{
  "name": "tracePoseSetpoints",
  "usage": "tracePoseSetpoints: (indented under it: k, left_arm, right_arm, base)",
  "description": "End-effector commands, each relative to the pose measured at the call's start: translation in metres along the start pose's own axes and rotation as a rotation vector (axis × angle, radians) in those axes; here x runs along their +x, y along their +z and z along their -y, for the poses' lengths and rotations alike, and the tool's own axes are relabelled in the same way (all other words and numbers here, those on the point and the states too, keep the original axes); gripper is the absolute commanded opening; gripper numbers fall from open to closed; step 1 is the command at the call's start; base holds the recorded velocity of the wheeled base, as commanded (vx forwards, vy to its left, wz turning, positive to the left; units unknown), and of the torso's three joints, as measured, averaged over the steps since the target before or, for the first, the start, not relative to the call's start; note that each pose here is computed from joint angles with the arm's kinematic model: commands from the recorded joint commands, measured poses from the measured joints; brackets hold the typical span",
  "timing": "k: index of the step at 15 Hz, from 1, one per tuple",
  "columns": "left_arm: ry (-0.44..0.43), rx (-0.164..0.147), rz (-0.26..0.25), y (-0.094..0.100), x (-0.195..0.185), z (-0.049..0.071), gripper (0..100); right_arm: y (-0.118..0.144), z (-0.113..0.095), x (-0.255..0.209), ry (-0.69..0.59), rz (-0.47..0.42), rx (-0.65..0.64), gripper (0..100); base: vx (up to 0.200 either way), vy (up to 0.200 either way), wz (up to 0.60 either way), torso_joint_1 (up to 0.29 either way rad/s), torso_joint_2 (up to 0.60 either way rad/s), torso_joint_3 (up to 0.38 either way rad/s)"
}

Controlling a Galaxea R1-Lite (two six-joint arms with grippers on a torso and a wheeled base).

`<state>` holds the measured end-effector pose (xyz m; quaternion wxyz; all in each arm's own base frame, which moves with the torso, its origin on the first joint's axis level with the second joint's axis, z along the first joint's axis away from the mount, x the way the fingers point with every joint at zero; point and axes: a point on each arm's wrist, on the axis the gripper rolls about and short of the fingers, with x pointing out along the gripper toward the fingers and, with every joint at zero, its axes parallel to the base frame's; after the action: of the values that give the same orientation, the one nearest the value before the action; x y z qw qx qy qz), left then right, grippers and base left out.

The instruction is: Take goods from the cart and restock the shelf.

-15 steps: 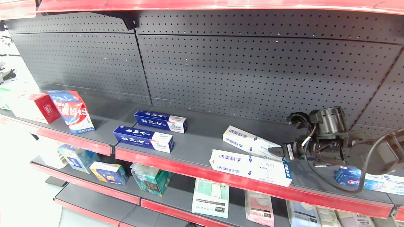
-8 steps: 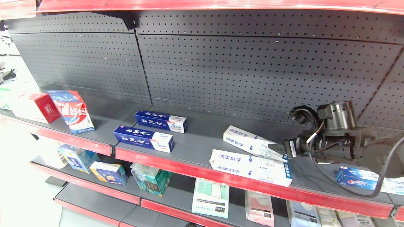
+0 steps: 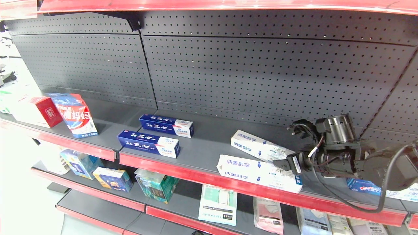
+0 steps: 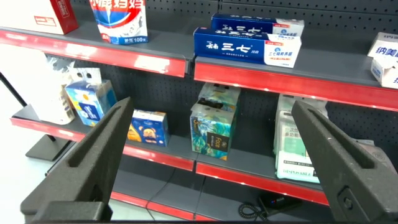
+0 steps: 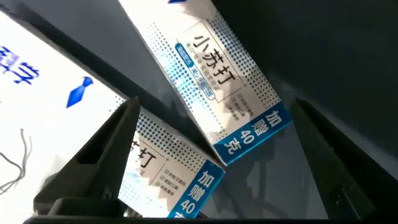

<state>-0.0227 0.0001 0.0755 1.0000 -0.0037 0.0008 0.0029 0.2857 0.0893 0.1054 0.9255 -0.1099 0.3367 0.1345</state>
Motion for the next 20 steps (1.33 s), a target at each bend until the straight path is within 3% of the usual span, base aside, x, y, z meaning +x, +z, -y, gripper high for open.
tracePoseSetpoints:
  k: [1,8,20]
  left_arm:
    - [0.0,0.0,0.0,0.0,0.0,0.0,100]
    - [0.0,0.0,0.0,0.0,0.0,0.0,100]
    - [0.0,0.0,0.0,0.0,0.0,0.0,100]
  right_arm:
    - [-0.004,-0.001,0.008,0.001,-0.024,-0.001,100]
    - [0.001,0.014,0.009,-0.035,-0.009,0.029,100]
    - [-0.001,0.014,0.004,-0.062,-0.009,0.015,100]
  base:
    - [0.0,0.0,0.0,0.0,0.0,0.0]
    - [0.0,0.0,0.0,0.0,0.0,0.0]
    - [0.0,0.0,0.0,0.0,0.0,0.0]
